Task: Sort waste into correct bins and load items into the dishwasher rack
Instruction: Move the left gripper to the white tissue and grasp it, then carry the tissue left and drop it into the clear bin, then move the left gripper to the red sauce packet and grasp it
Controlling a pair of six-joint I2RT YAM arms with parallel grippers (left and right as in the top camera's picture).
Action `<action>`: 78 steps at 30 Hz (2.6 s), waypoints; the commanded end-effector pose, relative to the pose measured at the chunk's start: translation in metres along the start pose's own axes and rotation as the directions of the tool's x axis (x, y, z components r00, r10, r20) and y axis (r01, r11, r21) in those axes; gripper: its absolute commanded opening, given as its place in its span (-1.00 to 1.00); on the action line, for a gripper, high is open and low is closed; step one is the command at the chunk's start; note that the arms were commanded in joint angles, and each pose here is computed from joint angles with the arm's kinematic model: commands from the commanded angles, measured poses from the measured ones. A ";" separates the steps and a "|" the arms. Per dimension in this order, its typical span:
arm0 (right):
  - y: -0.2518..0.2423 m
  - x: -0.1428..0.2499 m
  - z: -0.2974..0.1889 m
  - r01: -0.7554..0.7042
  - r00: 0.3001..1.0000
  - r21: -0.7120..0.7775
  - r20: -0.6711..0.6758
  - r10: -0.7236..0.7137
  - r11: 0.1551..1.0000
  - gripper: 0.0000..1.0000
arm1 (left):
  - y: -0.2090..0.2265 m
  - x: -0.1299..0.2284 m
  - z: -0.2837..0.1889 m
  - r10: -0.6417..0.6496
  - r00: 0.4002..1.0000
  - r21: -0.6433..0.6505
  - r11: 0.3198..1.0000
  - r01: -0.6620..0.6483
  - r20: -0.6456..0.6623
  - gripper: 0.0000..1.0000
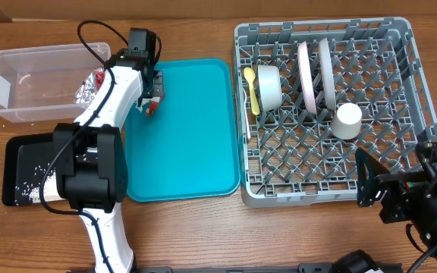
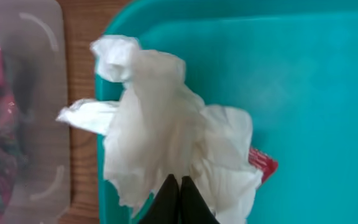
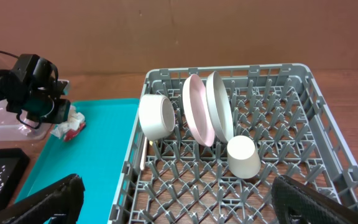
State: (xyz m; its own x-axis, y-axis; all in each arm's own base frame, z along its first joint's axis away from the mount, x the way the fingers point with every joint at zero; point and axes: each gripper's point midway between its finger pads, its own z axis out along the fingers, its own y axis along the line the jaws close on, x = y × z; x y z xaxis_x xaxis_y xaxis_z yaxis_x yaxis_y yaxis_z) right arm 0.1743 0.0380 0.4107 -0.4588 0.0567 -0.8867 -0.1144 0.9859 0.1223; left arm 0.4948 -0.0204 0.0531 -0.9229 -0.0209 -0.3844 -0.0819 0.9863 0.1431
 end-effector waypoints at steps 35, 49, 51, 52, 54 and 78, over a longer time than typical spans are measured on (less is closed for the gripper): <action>0.001 -0.001 -0.001 0.000 1.000 -0.007 0.008 0.000 1.000 1.00 | 0.156 -0.034 -0.099 -0.349 0.923 0.013 0.936 0.352 0.162 -0.11; 0.001 -0.001 -0.001 0.000 1.000 -0.007 0.008 0.000 1.000 1.00 | 0.004 0.006 -0.080 0.109 0.994 0.044 0.993 -0.109 0.016 -0.07; 0.001 -0.001 -0.001 0.000 1.000 -0.007 0.008 0.000 1.000 1.00 | -0.006 0.016 -0.060 0.133 0.991 0.049 0.990 -0.131 -0.032 -0.08; 0.001 -0.001 -0.001 0.000 1.000 -0.007 0.008 0.000 1.000 1.00 | -0.009 0.020 -0.051 0.141 0.989 0.048 0.989 -0.138 -0.052 -0.10; 0.001 -0.001 -0.001 0.000 1.000 -0.007 0.008 0.000 1.000 1.00 | -0.011 0.025 -0.033 0.147 0.986 0.040 0.989 -0.144 -0.082 -0.10; 0.001 -0.001 -0.001 0.000 1.000 -0.007 0.008 0.000 1.000 1.00 | -0.016 0.056 0.018 0.173 0.960 0.050 0.985 -0.166 -0.220 -0.92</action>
State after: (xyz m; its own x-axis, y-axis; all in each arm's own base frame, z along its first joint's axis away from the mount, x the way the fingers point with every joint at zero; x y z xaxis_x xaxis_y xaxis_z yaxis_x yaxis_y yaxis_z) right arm 0.1743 0.0380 0.4105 -0.4593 0.0565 -0.8865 -0.1139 0.9860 0.1218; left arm 0.4552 -0.0388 0.0195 -0.9766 0.1201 -0.1785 0.0915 0.9827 0.1609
